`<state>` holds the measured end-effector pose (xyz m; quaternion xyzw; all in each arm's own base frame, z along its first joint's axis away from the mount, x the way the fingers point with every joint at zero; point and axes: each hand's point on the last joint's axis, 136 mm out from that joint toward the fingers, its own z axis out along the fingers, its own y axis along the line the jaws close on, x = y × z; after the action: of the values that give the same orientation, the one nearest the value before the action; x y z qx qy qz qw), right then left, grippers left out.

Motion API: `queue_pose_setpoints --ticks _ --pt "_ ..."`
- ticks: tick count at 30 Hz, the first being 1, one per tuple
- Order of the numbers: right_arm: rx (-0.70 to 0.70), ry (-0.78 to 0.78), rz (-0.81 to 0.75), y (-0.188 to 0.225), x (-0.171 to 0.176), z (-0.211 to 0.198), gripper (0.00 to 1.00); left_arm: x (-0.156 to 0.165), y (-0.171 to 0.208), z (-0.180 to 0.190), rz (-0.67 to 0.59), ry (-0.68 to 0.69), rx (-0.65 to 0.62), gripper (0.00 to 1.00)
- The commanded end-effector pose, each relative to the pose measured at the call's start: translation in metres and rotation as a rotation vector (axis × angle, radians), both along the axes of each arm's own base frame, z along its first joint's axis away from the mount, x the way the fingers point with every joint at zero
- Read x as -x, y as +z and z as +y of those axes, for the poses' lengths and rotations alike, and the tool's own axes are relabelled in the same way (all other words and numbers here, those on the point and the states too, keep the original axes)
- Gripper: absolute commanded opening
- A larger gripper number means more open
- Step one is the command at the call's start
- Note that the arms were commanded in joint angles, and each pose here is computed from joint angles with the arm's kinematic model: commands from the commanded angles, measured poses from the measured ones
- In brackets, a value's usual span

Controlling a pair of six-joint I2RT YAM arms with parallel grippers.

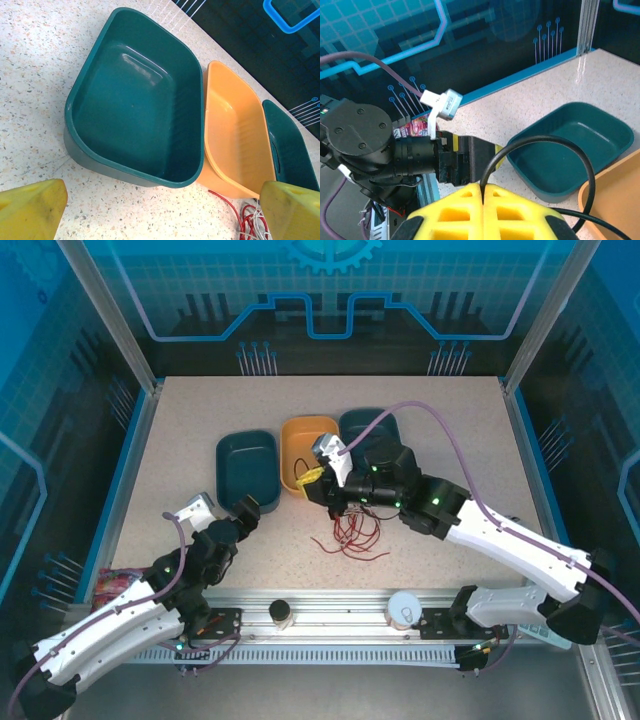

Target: Untangle the cables

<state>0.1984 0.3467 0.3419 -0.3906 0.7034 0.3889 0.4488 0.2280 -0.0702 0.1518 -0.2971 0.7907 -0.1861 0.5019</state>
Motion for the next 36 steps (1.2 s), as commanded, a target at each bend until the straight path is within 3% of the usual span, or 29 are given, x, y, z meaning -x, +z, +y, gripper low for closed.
queue_pose_setpoints --ticks 1,8,16,24,36 --pt "-0.092 -0.001 -0.117 0.05 0.005 -0.012 0.0 -0.002 -0.001 0.002 -0.007 0.012 -0.004 0.99" --pt "-0.116 -0.073 -0.225 0.076 0.007 -0.038 0.0 -0.003 0.0 0.001 -0.011 0.012 -0.002 0.99" --pt "-0.028 -0.309 -0.262 0.072 -0.028 -0.068 0.0 -0.005 0.002 -0.002 -0.014 0.001 -0.002 0.99" --pt "0.141 -0.488 -0.11 0.034 -0.085 -0.089 0.0 -0.008 0.007 -0.009 -0.011 -0.038 -0.029 0.99" --pt "0.333 -0.624 0.109 -0.023 -0.151 -0.109 0.0 -0.017 0.017 -0.037 -0.01 -0.176 -0.083 0.99"
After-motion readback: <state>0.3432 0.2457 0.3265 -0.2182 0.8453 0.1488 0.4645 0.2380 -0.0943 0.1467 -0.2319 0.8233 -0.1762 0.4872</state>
